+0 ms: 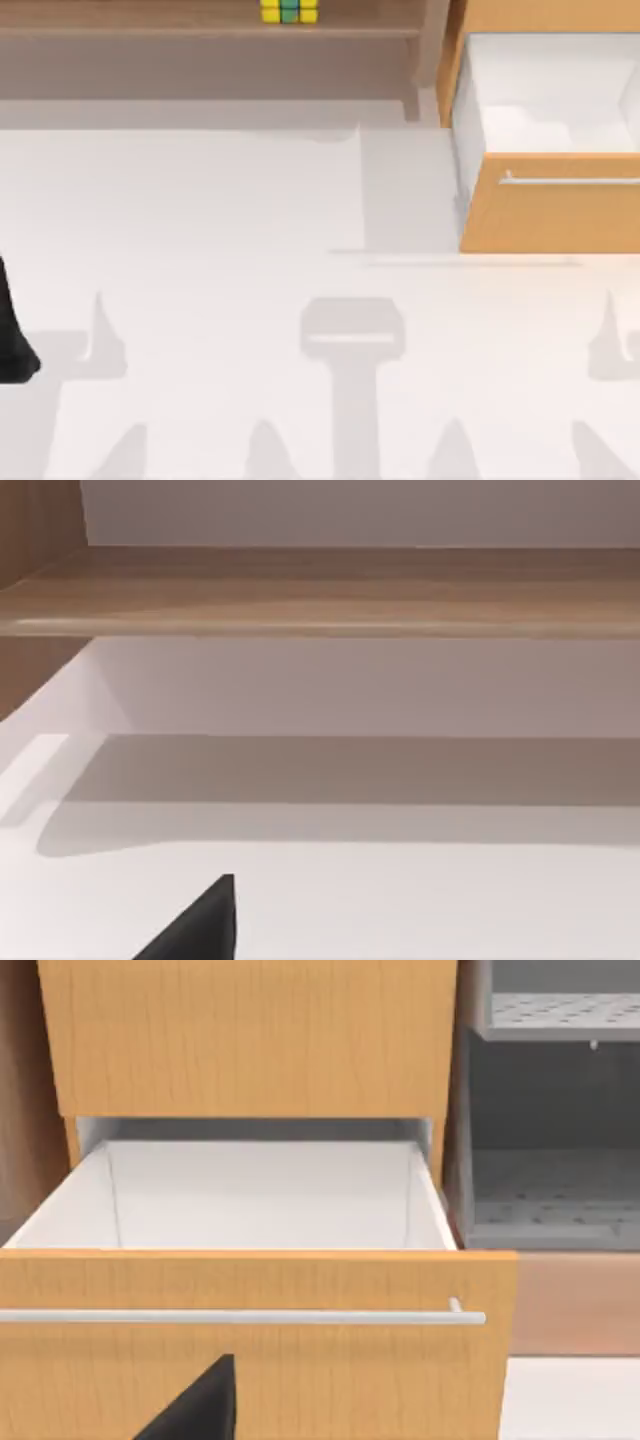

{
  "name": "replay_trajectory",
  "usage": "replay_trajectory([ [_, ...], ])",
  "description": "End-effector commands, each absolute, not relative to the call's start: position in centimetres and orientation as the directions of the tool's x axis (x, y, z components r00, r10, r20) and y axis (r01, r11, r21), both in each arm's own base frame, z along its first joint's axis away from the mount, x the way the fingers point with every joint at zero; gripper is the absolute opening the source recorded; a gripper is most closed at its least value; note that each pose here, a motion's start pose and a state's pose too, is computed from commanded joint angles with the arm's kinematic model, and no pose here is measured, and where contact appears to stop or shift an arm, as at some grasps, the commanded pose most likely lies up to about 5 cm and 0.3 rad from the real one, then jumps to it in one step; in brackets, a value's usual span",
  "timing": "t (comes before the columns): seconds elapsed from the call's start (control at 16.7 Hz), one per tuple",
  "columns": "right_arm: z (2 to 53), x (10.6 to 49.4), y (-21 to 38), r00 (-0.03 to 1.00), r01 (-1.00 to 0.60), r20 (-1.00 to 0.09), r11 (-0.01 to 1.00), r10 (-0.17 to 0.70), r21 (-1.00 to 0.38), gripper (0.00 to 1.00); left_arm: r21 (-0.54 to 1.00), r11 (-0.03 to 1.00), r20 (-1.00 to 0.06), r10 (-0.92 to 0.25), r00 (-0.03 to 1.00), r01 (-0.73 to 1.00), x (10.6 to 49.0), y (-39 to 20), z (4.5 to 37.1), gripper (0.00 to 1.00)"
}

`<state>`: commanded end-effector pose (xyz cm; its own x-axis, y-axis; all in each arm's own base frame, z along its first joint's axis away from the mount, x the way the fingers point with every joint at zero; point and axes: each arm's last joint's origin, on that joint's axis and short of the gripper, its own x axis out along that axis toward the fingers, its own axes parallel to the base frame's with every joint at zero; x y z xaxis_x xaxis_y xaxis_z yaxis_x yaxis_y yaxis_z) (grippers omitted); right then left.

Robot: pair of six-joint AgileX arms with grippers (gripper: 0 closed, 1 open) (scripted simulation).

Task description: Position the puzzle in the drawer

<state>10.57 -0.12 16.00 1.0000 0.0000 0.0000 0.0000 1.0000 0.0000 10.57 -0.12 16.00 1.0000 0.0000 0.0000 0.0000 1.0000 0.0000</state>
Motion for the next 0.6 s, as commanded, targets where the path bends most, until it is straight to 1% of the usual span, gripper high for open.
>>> replay_trajectory([
  [0.3,16.5,10.8,0.1,1.0,-0.004,-0.023,1.0,0.005,0.007,1.0,0.0,1.0,0.0,0.0,1.0,0.0,10.6,-0.1,16.0,1.0],
  [0.42,17.1,11.3,0.4,0.998,-0.009,-0.062,1.0,0.01,0.013,1.0,0.0,1.0,0.0,0.0,1.0,0.0,10.6,-0.1,16.0,1.0],
  [0.6,18.6,12.7,1.2,0.989,-0.015,-0.148,1.0,0.017,0.012,1.0,0.0,1.0,0.0,0.0,1.0,0.0,10.6,-0.1,16.0,1.0],
])
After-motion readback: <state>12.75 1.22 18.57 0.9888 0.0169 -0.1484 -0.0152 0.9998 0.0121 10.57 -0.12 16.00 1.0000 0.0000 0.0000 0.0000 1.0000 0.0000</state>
